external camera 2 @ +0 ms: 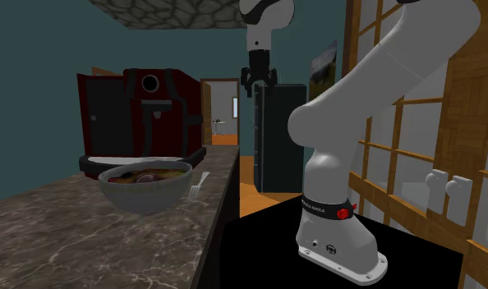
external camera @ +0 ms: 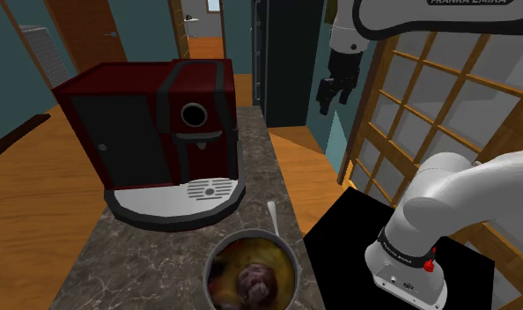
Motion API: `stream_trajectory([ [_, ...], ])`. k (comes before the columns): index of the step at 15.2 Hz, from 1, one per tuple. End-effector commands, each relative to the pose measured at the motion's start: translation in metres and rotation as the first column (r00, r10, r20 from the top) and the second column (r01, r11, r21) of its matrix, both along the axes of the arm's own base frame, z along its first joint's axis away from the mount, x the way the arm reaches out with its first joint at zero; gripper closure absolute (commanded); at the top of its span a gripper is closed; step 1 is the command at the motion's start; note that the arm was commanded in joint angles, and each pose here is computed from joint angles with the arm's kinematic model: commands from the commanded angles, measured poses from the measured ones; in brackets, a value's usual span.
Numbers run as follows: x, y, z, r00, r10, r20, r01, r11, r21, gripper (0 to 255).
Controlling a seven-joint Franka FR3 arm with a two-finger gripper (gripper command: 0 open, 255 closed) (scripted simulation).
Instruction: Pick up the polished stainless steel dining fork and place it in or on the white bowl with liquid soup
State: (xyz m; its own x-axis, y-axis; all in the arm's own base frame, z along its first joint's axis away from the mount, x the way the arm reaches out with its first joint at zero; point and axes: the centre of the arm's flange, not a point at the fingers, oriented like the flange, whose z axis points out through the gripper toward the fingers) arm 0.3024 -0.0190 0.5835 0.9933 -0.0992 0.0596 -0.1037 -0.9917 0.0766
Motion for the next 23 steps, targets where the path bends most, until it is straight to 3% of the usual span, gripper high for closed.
stream_trajectory([
  [1,0.000,0.000,0.000,1.000,0.000,0.000,0.000,1.000,0.000,0],
  [6,-0.018,0.047,-0.044,0.995,-0.095,0.019,0.095,0.995,0.007,0],
  [12,-0.034,0.105,-0.096,0.977,-0.208,0.041,0.208,0.978,0.017,0],
  [17,-0.040,0.155,-0.139,0.952,-0.301,0.058,0.300,0.954,0.027,0],
  [23,-0.040,0.216,-0.191,0.910,-0.408,0.077,0.406,0.913,0.042,0],
])
